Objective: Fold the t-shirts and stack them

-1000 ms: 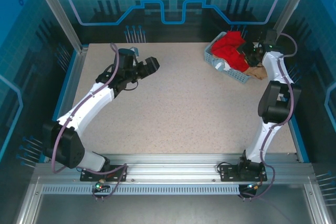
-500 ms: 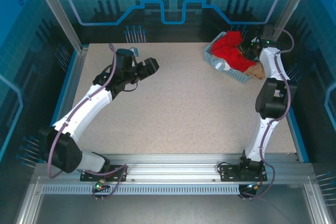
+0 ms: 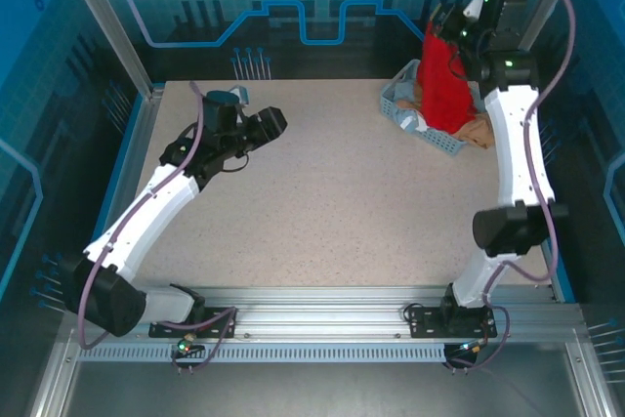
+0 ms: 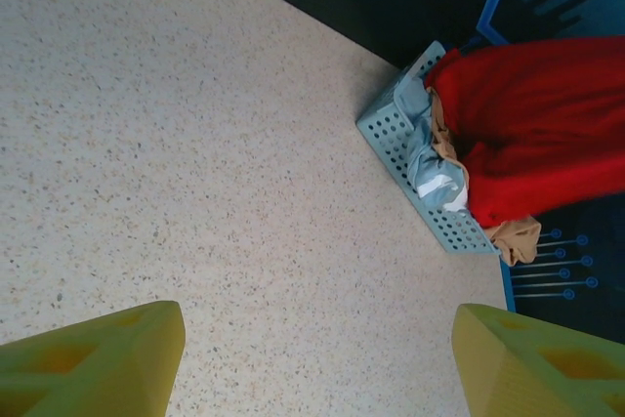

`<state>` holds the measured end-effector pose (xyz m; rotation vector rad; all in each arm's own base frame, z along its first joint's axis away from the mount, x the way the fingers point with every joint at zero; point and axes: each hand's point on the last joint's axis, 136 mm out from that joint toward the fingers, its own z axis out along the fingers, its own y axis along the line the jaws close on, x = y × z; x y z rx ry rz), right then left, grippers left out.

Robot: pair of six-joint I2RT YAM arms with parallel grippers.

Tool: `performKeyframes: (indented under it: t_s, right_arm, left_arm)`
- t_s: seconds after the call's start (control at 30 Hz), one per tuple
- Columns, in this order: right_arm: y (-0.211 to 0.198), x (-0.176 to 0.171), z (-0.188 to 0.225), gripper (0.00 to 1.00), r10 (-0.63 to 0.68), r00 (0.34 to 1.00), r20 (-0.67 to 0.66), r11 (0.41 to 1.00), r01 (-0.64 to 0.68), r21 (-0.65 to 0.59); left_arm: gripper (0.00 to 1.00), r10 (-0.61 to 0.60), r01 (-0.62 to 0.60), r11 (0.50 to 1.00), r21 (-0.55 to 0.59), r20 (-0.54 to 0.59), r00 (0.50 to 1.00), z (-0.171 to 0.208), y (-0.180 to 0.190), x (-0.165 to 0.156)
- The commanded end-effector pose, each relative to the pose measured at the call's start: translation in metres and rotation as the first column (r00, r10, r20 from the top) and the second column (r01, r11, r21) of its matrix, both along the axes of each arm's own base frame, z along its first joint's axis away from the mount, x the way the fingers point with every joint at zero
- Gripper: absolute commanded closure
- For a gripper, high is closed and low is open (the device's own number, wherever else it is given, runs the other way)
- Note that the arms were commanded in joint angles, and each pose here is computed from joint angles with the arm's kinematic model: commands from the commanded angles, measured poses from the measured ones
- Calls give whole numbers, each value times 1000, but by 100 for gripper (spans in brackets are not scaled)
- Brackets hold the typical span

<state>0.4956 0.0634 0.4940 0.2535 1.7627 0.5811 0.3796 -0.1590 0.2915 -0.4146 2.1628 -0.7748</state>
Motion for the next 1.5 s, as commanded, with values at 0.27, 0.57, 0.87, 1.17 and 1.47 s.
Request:
performKeyframes:
  t_s: [0.27, 0.57, 0.87, 1.17, 1.47]
  right_arm:
    - [140, -102, 89, 100, 367, 907, 209, 930, -359, -74]
    - [220, -89, -37, 100, 464, 875, -139, 881, -472, -27]
    - [309, -121, -149, 100, 586, 702, -405, 780, -625, 46]
    - [393, -141, -123, 100, 722, 606, -334, 667, -738, 102]
    - [383, -127, -14, 100, 679, 734, 1, 732, -678, 62]
  left_arm:
    - [26, 87, -91, 994, 51, 79, 993, 31, 27, -18]
    - [29, 32, -32, 999, 8, 56, 998, 34, 20, -37]
    - [41, -35, 35, 999, -10, -44, 998, -4, 15, -71]
    - [48, -54, 55, 998, 5, -116, 992, -41, 9, -103]
    - [54, 125, -125, 990, 71, 15, 992, -21, 58, -120]
